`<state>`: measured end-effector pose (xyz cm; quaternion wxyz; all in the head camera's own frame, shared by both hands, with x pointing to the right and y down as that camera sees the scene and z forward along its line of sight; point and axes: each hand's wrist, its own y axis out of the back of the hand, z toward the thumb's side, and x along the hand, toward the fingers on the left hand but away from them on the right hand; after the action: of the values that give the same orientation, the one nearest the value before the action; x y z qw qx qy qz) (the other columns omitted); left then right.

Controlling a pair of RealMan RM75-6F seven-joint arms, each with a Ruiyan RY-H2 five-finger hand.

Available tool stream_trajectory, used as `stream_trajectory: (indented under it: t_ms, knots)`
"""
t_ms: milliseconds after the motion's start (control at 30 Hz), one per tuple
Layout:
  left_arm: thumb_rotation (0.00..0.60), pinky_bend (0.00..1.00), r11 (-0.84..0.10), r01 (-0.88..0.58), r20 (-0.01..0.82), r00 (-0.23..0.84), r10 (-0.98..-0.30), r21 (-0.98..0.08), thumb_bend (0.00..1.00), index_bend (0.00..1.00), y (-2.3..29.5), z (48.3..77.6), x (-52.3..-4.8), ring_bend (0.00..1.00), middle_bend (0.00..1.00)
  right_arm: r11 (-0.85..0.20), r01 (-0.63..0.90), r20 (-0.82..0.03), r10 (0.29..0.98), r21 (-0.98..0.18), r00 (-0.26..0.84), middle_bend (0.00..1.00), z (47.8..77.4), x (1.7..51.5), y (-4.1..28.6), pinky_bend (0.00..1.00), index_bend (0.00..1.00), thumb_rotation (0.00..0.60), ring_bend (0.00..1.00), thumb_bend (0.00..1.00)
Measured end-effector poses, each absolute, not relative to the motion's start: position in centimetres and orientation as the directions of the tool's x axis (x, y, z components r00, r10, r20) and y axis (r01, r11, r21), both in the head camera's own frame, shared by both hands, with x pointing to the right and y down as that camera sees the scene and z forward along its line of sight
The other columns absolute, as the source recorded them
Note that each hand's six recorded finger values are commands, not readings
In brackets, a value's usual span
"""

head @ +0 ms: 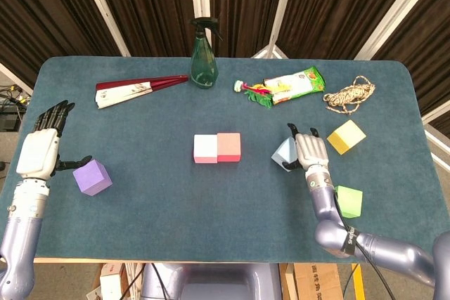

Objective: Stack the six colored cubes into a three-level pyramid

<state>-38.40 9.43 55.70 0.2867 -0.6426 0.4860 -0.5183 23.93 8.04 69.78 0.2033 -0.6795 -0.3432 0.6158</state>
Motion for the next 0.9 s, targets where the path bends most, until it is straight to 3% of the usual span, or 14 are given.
stream_trajectory:
  t_ms: [200, 433, 900]
  knots:
    - [0.6, 0.0, -0.355, -0.332, 0.381, -0.014, -0.925, -0.874, 0.11, 0.0, 9.3, 55.6, -38.4, 0.0, 0.01, -0.658, 0.073, -0.639, 0.749, -0.75, 0.176, 0.48, 69.0, 22.3, 6.8, 0.0, 0.1, 0.6, 0.34, 0.26]
    - [0.6, 0.0, -0.364, -0.333, 0.388, -0.008, -0.922, -0.87, 0.11, 0.0, 9.3, 55.8, -38.2, 0.0, 0.01, -0.616, -0.114, -0.611, 0.709, -0.78, 0.352, 0.48, 68.9, 20.2, 5.6, 0.0, 0.1, 0.6, 0.34, 0.26]
    - [0.6, 0.0, -0.375, -0.336, 0.405, -0.023, -0.914, -0.864, 0.11, 0.0, 9.1, 56.3, -38.7, 0.0, 0.01, -0.626, -0.228, -0.65, 0.606, -0.745, 0.46, 0.48, 70.1, 16.2, 4.1, 0.0, 0.1, 0.6, 0.34, 0.26]
